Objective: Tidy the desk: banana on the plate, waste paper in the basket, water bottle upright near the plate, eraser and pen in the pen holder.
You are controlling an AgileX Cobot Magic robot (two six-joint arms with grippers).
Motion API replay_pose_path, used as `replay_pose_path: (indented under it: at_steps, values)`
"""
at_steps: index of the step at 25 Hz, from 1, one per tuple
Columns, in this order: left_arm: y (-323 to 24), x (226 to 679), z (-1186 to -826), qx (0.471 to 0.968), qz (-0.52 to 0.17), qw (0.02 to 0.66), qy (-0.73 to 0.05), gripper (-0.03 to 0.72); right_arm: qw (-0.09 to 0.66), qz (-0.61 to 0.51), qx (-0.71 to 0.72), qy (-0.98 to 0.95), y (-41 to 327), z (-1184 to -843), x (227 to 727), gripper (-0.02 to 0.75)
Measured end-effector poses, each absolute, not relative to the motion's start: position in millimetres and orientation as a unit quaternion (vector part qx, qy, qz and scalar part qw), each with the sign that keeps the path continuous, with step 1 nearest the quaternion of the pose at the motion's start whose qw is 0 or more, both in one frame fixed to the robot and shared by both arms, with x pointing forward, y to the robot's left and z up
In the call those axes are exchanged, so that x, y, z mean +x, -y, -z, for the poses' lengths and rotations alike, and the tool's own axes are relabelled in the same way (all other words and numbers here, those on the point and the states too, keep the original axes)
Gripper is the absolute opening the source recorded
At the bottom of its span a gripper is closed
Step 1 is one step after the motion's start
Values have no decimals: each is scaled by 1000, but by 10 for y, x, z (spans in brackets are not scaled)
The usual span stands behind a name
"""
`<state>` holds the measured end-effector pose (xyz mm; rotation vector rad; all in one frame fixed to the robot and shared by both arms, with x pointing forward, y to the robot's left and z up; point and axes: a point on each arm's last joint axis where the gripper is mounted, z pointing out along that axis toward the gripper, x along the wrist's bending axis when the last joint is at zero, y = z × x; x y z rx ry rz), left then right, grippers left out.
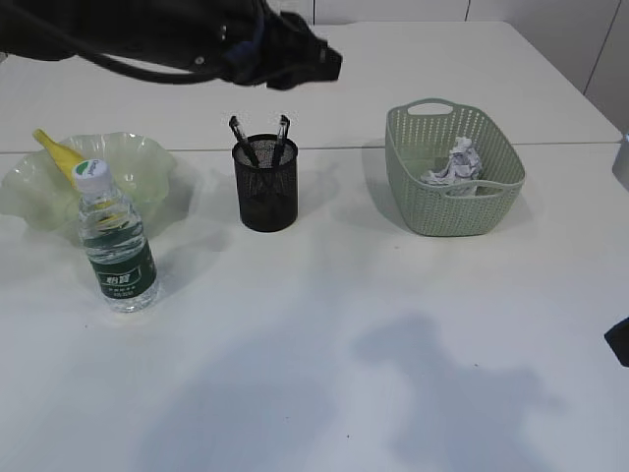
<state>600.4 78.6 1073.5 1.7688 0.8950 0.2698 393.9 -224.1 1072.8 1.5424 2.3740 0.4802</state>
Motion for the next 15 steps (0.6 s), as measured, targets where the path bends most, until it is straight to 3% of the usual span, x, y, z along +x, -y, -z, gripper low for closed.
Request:
replay_pose_path:
  at_steps: [4, 6, 15]
  values:
    - [-835, 5873, -10552, 829, -82, 439, -337, 130, 135, -166, 532, -819, 2241, -10728, 3939, 221]
    - [-897, 5851, -10479, 847, -78, 389, -353, 130, 135, -166, 532, -819, 2241, -10728, 3939, 221]
    - [-1148, 5843, -10478, 835, -121, 284, -455, 161, 138, -178, 542, -809, 2231, -10738, 3957, 221]
